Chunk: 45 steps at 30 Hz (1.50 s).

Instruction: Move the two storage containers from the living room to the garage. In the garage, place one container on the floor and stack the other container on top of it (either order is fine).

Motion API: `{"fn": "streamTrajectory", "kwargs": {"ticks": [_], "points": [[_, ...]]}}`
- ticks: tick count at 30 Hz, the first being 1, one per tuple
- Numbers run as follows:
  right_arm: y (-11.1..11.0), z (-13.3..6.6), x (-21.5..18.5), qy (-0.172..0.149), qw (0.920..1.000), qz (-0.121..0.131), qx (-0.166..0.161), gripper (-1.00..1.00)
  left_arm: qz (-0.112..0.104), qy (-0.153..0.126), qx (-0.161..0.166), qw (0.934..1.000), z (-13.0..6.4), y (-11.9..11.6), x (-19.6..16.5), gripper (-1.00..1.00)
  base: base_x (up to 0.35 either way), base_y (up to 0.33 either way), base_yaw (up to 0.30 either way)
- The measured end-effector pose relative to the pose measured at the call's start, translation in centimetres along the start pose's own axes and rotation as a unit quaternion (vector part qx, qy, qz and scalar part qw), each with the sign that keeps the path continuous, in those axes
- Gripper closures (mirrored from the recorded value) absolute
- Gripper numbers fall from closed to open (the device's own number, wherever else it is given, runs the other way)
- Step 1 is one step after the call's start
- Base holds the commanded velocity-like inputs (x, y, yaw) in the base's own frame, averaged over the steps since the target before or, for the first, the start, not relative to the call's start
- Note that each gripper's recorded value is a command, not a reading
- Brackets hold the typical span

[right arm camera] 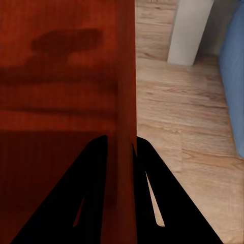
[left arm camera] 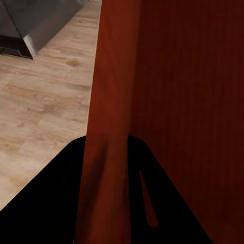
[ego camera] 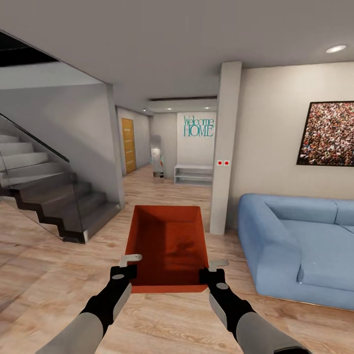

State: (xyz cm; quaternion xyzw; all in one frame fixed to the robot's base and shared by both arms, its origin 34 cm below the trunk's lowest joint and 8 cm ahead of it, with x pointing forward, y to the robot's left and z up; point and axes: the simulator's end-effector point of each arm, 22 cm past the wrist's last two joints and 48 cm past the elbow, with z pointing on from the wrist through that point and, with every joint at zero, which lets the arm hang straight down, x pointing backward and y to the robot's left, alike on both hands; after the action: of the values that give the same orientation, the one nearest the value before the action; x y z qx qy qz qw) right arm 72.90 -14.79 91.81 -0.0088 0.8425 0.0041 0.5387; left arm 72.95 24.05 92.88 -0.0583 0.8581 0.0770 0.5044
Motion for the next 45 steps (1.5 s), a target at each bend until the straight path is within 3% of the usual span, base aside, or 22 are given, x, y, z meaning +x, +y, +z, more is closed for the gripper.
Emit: {"fn": "streamTrajectory", "kwargs": {"ticks": [17, 27, 45], "points": [[0.04, -0.01, -0.01, 0.001, 1.0, -0.002, 0.001, 1.0, -0.001, 0.001, 0.0, 1.0, 0.01, 0.04, 0.05, 1.0, 0.322, 0.0, 0.001], [0.06, 0.0, 0.01, 0.002, 1.0, -0.002, 0.001, 1.0, -0.001, 0.002, 0.0, 1.0, 0.01, 0.06, 0.12, 1.0, 0.322, 0.0, 0.207], [-0.02, 0.0, -0.02, 0.0, 1.0, -0.001, 0.001, 1.0, 0.0, 0.0, 0.0, 1.0, 0.0, -0.02, -0.01, 1.0, 0.322, 0.0, 0.006]]}}
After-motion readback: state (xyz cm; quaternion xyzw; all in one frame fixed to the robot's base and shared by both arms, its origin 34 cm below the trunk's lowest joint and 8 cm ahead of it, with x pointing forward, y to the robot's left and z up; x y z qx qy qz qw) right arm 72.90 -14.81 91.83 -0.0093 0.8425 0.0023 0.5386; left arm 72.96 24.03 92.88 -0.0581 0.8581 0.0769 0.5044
